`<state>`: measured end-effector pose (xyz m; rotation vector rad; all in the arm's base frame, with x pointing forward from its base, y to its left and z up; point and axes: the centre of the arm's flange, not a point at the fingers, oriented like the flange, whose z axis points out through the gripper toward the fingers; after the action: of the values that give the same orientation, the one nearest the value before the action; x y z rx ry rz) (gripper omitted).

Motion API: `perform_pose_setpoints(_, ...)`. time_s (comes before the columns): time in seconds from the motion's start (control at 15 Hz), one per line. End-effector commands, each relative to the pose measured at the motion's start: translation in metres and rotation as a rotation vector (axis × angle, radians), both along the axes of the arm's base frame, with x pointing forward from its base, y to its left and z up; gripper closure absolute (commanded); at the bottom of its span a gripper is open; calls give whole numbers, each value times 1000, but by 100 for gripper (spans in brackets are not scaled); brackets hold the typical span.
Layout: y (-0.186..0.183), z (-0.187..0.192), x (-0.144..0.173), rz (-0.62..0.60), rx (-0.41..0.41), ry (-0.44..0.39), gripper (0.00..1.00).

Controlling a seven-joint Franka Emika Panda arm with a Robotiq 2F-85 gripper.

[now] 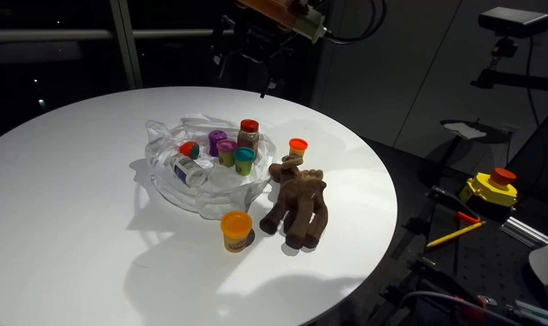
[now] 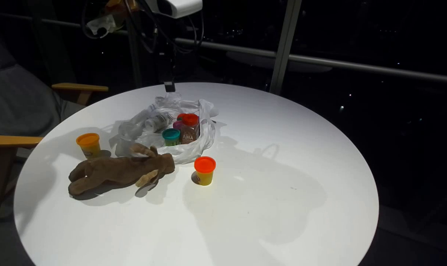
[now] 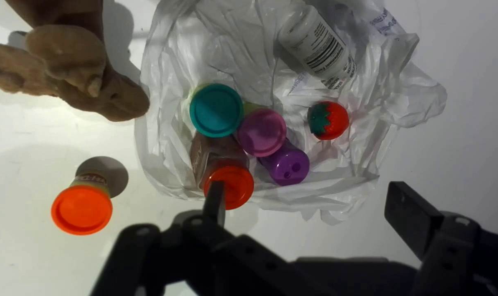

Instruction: Remove all the contents from the white plastic bag and put them on the table

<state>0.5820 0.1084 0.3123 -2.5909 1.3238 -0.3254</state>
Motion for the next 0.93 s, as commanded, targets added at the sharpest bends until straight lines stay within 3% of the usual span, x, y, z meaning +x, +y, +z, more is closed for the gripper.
perform_pose_setpoints(0.0, 13, -4, 32, -11, -43, 67, 0)
perform_pose_setpoints(0.33, 6, -28, 40, -51, -69, 186, 0)
perform_pose_setpoints(0.87, -32, -70, 53, -109, -84, 226, 0)
